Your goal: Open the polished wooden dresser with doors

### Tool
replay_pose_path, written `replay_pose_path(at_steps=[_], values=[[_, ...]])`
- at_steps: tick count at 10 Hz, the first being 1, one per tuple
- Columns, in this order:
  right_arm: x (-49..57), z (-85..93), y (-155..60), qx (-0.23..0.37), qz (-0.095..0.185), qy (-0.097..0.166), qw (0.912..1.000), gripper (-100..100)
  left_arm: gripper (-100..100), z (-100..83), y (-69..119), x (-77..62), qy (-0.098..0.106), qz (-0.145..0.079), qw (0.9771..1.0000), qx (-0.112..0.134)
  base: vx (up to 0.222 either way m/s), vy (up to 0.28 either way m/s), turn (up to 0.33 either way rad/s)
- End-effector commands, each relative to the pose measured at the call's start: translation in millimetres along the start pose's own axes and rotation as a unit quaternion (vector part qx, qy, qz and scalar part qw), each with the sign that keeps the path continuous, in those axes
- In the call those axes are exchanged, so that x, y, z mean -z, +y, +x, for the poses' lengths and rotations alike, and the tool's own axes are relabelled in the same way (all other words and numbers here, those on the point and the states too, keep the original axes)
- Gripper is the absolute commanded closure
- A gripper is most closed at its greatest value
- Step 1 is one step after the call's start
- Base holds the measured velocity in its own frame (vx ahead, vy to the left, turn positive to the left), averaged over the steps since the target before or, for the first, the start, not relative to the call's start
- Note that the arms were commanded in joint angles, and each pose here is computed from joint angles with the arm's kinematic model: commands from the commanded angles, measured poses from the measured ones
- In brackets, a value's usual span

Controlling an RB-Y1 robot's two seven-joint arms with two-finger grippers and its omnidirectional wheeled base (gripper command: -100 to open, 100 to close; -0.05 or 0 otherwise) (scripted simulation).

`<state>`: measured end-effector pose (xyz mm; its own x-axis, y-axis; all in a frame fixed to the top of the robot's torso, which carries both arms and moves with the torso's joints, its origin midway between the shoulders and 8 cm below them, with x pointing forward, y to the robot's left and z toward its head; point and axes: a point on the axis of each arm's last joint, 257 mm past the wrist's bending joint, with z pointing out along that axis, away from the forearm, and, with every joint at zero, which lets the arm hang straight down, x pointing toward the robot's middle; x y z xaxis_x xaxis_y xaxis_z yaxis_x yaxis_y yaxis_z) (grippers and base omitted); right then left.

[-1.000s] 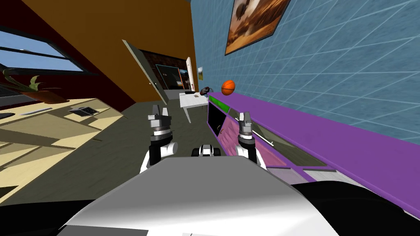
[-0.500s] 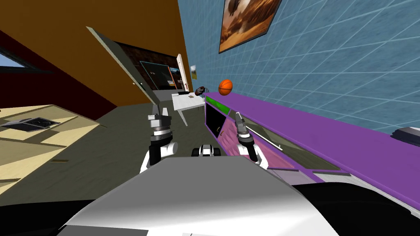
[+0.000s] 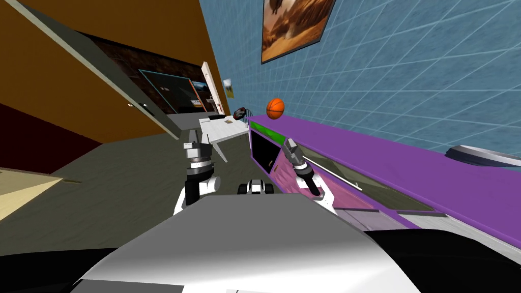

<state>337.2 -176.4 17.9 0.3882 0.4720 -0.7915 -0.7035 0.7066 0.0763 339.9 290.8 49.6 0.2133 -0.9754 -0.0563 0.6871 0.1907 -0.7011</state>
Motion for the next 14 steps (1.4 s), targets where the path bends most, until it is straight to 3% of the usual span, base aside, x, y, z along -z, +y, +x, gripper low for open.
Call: replay_pose_path(at_steps=[1, 2, 3, 5, 7, 8, 11, 12, 14], values=[[-1.1, 18.8, 6.5, 0.080, -0.047, 0.041, 0.9949, -100, 0, 0.0, 0.0, 0.0, 0.000, 0.000, 1.0000, 0.000, 0.157, 0.146, -0.286], [-1.1, 18.8, 6.5, 0.084, -0.047, 0.041, 0.9945, -100, 0, 0.0, 0.0, 0.0, 0.000, 0.000, 1.0000, 0.000, 0.097, 0.118, -0.075], [-0.8, 26.4, 7.7, 0.116, -0.066, 0.057, 0.9895, -100, 0, 0.1, 0.0, -0.1, 0.000, 0.000, 1.0000, 0.000, 0.081, 0.106, -0.200], [1.4, 42.3, 7.0, 0.179, -0.103, 0.088, 0.9745, -100, 0, 0.0, 0.0, 0.0, 0.000, 0.000, 1.0000, 0.000, 0.123, 0.161, -0.299], [5.6, 58.5, 1.6, 0.240, -0.139, 0.118, 0.9534, -100, 0, 0.0, 0.0, 0.0, 0.000, 0.000, 1.0000, 0.000, 0.144, 0.188, -0.295], [6.6, 59.1, 1.5, 0.245, -0.143, 0.122, 0.9512, -100, 0, 0.0, 0.0, 0.0, 0.000, 0.000, 1.0000, 0.000, 0.093, 0.125, -0.105], [16.8, 81.8, -15.7, 0.337, -0.196, 0.167, 0.9057, -100, 0, 0.0, 0.0, 0.0, 0.000, 0.000, 1.0000, 0.000, 0.096, 0.154, -0.282], [18.3, 82.2, -16.3, 0.341, -0.201, 0.171, 0.9020, -100, 0, 0.0, 0.0, -0.1, 0.000, 0.000, 1.0000, 0.000, 0.086, 0.142, -0.067], [26.7, 94.0, -33.3, 0.401, -0.237, 0.199, 0.8623, -100, 0, 0.0, 0.0, -0.1, 0.000, 0.000, 1.0000, 0.000, 0.104, 0.123, -0.239]])
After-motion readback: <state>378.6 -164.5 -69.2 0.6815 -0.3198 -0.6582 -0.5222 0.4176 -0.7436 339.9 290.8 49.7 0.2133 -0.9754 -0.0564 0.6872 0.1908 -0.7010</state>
